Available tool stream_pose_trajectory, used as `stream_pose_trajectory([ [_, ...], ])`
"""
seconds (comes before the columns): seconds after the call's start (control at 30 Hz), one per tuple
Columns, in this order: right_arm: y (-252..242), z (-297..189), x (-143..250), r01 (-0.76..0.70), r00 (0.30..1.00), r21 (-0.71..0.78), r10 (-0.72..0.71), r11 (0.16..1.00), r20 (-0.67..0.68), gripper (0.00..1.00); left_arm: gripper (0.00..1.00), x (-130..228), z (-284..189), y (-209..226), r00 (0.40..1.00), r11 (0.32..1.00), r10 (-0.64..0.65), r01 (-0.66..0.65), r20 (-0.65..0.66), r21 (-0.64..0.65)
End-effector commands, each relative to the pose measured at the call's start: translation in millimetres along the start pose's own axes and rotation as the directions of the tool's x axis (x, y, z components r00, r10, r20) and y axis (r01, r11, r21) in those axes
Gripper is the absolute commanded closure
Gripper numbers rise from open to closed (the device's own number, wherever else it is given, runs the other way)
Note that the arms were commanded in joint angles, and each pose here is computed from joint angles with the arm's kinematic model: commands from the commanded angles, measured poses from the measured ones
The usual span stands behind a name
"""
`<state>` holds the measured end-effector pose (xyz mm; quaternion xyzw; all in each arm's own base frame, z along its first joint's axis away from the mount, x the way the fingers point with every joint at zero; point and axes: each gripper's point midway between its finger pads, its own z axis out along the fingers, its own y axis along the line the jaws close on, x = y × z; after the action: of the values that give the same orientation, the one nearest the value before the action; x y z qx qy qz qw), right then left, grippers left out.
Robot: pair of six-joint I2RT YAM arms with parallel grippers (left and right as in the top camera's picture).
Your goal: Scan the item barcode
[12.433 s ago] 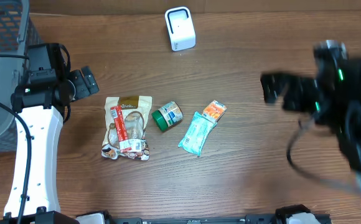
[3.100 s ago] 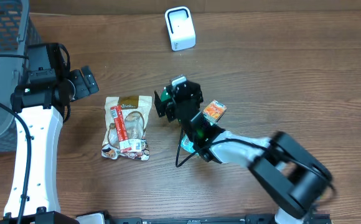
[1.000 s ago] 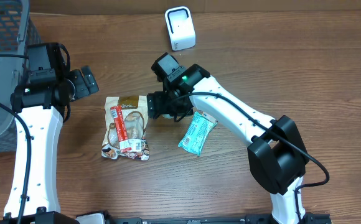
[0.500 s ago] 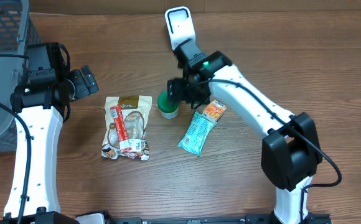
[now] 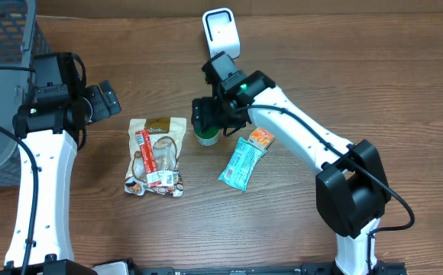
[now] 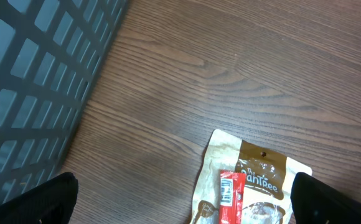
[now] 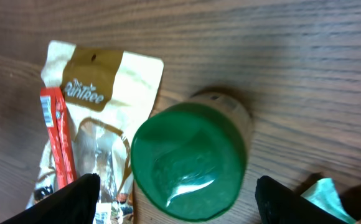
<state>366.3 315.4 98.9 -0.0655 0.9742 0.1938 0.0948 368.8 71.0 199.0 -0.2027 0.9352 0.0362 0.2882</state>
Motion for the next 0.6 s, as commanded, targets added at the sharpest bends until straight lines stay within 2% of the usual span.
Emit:
stream_pose_trajectory([
  [0.0,7,-10,9,0.026,1.0,0.012,-0.026,1.0,0.005,0.16,0.0,-7,-5,1,1.0,1.0,0.013,-0.013,0.024,-0.001],
  [0.27,41,-5,46,0.081,0.993,-0.04,-0.084,0.996,-0.082,0.14,0.01,-7,-5,1,1.0,1.0,0.013,-0.013,0.023,-0.001],
  [0.37,25,-3,42,0.1,0.995,0.082,-0.097,0.992,-0.038,0.12,0.0,-7,-5,1,1.0,1.0,0.013,-0.013,0.024,-0.001],
  [0.57,-15,-11,36,0.04,0.998,0.17,-0.03,0.985,-0.064,0.07,0.0,-7,-5,1,1.0,1.0,0.013,-0.013,0.023,-0.001],
])
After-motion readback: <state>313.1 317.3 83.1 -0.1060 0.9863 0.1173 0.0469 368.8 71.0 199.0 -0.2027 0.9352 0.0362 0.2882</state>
